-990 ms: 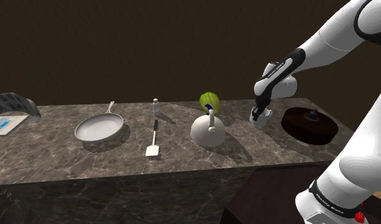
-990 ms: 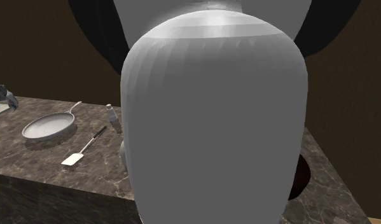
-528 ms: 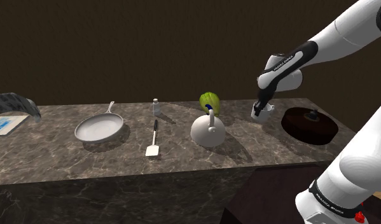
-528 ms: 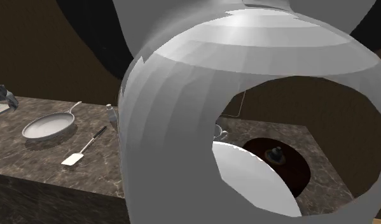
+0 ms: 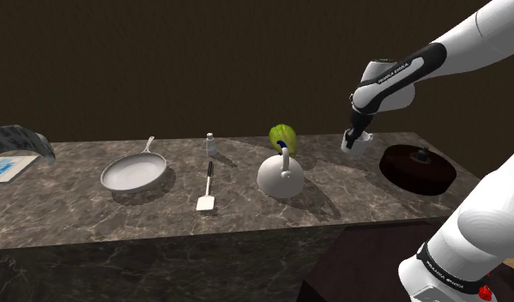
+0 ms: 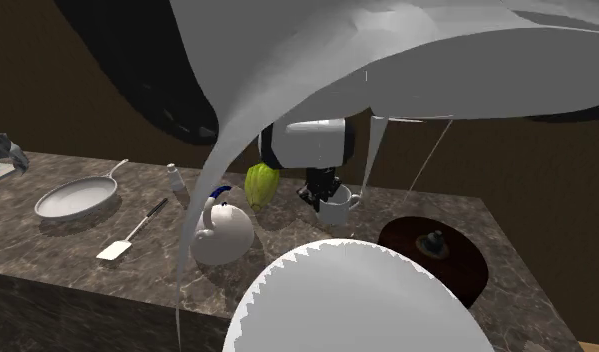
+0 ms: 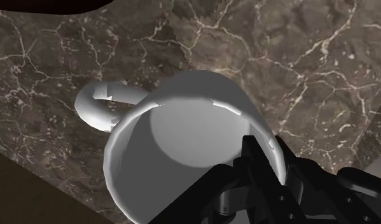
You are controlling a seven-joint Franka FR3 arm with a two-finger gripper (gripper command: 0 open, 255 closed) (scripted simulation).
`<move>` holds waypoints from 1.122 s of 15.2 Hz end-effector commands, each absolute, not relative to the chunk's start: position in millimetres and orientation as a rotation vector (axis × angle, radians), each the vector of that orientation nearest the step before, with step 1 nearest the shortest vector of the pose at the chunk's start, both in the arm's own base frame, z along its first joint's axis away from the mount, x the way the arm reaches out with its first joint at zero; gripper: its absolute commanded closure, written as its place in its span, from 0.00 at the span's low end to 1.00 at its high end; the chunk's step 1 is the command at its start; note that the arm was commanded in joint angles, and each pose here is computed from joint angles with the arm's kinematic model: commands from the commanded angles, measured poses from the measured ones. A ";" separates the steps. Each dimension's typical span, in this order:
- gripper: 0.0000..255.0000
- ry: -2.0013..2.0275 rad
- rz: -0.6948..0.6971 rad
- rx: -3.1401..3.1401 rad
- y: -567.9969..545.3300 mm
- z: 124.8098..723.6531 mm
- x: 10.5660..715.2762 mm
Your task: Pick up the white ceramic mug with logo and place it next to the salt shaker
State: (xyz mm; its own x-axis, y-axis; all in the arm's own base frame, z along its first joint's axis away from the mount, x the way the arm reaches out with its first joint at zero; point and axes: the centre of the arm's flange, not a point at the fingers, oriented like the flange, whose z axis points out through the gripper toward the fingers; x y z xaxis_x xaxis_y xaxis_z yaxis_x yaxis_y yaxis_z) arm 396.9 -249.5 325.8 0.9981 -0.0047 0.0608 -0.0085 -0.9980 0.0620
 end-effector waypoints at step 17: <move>1.00 -0.010 0.093 3.078 -240.4 411.0 407.4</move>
State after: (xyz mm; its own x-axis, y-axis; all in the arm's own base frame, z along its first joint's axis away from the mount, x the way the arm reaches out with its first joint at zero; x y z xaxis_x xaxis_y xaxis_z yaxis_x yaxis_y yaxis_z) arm 401.5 -245.4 409.6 0.9981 -0.0050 0.0606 -0.0088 -0.9980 0.0622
